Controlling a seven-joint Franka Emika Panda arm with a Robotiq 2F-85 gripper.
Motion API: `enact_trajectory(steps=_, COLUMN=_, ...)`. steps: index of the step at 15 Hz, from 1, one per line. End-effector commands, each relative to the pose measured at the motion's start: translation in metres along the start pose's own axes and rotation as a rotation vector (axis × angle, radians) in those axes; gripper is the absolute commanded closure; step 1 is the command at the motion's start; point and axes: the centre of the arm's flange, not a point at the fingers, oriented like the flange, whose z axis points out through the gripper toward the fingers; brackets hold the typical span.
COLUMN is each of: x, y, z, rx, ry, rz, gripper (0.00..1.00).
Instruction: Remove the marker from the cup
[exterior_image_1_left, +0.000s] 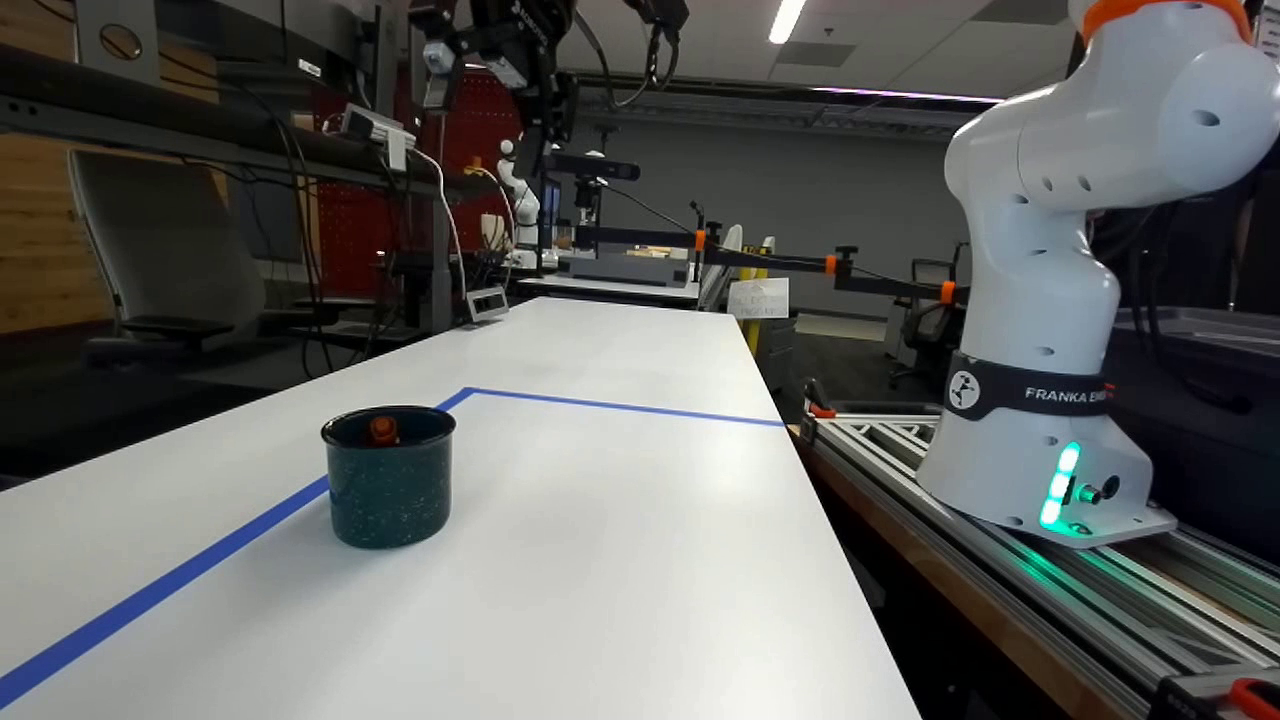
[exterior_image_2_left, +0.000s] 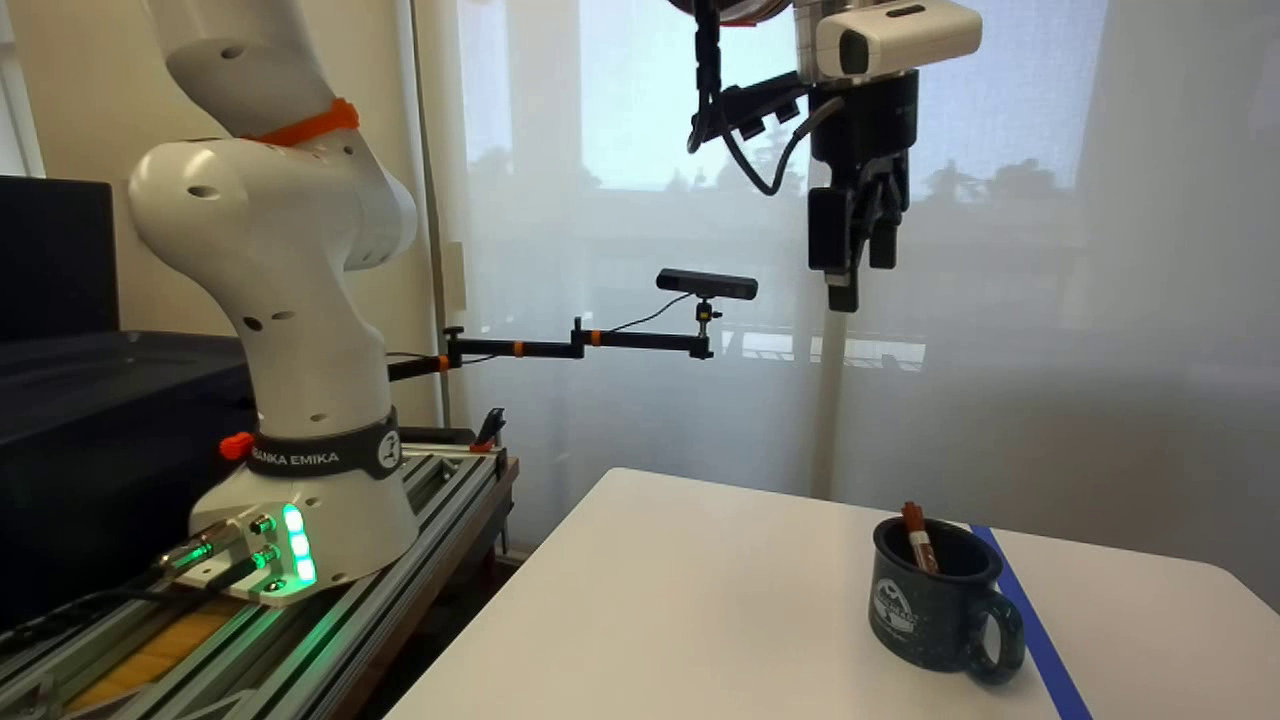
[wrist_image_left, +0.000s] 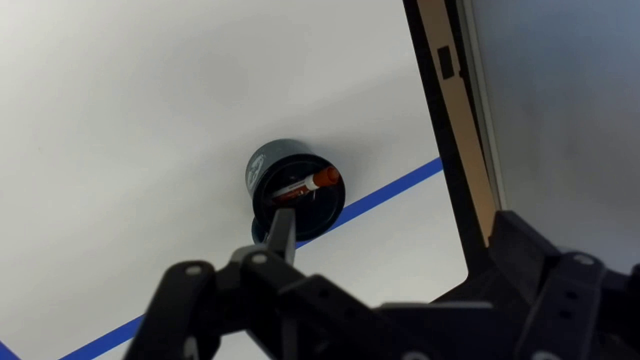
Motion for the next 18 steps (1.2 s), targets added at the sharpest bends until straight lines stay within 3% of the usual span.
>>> enact_trajectory(steps=1, x=0.014, y=0.000, z=0.005, rx=0.036, ry=0.037, rz=0.143, gripper=0.00)
enact_trajectory(steps=11, x=0.045, y=0.017, z=0.047, rx=0.216, ry=-0.093, rz=0.313, gripper=0.00)
enact_trajectory(steps=18, x=0.055, y=0.025, z=0.081, rx=0.232, ry=-0.182, rz=0.390, gripper=0.00)
